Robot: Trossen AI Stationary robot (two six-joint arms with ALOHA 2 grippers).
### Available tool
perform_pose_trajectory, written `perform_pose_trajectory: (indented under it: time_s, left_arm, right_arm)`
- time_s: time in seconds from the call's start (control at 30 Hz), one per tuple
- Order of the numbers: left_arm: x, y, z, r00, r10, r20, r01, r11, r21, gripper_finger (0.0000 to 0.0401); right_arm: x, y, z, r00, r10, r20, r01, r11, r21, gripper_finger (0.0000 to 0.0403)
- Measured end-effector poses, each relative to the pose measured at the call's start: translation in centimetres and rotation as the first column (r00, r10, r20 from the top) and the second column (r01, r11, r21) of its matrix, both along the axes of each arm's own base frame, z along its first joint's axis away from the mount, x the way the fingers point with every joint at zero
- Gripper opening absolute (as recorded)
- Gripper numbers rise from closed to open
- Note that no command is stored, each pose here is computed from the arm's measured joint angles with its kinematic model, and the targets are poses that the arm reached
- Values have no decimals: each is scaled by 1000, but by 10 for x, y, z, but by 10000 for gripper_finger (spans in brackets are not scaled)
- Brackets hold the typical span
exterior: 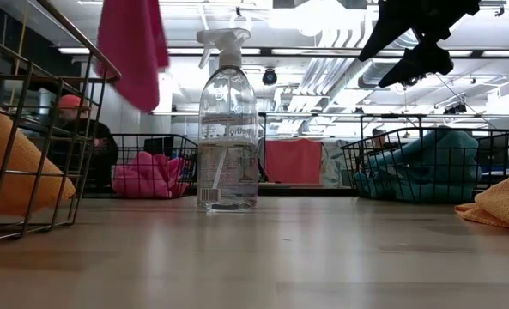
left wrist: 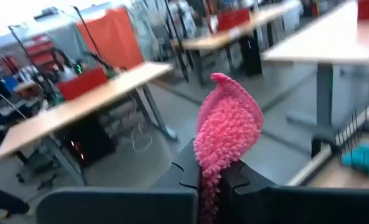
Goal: Sort microfiber towel by color & place in baskets
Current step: Put the pink microfiber towel into the left black wire basket
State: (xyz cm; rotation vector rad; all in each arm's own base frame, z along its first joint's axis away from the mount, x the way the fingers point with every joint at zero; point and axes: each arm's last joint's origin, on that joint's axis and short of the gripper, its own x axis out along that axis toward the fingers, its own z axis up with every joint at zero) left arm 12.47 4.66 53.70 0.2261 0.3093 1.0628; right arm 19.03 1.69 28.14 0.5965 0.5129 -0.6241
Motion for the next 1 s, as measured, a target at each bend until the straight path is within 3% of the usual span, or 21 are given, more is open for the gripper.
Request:
perform_pose_trajectory:
  time_s: [0.13,0.3,0.4,0.5,0.63,0.77,0.87,1.0]
  left_arm:
    - [28,14,-42,993,21,-117,-30,996,-78,0]
    - [57,34,-127,954,87,-287,-139,976,-165,0]
    - [67,45,-172,936,127,-327,-195,963,-184,0]
    - [70,52,-196,933,190,-307,-254,950,-182,0]
    - [67,63,-186,912,330,-246,-359,930,-83,0]
    - [59,73,-142,905,382,-187,-379,924,54,0]
    - [52,79,-117,887,436,-149,-418,897,142,0]
    - [42,84,-106,878,469,-98,-452,878,159,0]
  right_arm:
    - [0,0,0,1000,0,0,0,1000,0,323]
    - [0,0,0,1000,-11,8,11,1000,16,323]
    - [0,0,0,1000,-21,15,21,999,30,323]
    - [0,1,0,1000,-12,14,11,999,43,323]
    - [0,1,0,1000,-11,14,10,999,47,323]
    - [0,1,0,1000,-10,13,10,999,45,323]
    - [0,1,0,1000,-13,14,12,999,42,323]
    - [0,1,0,1000,-15,15,14,999,43,323]
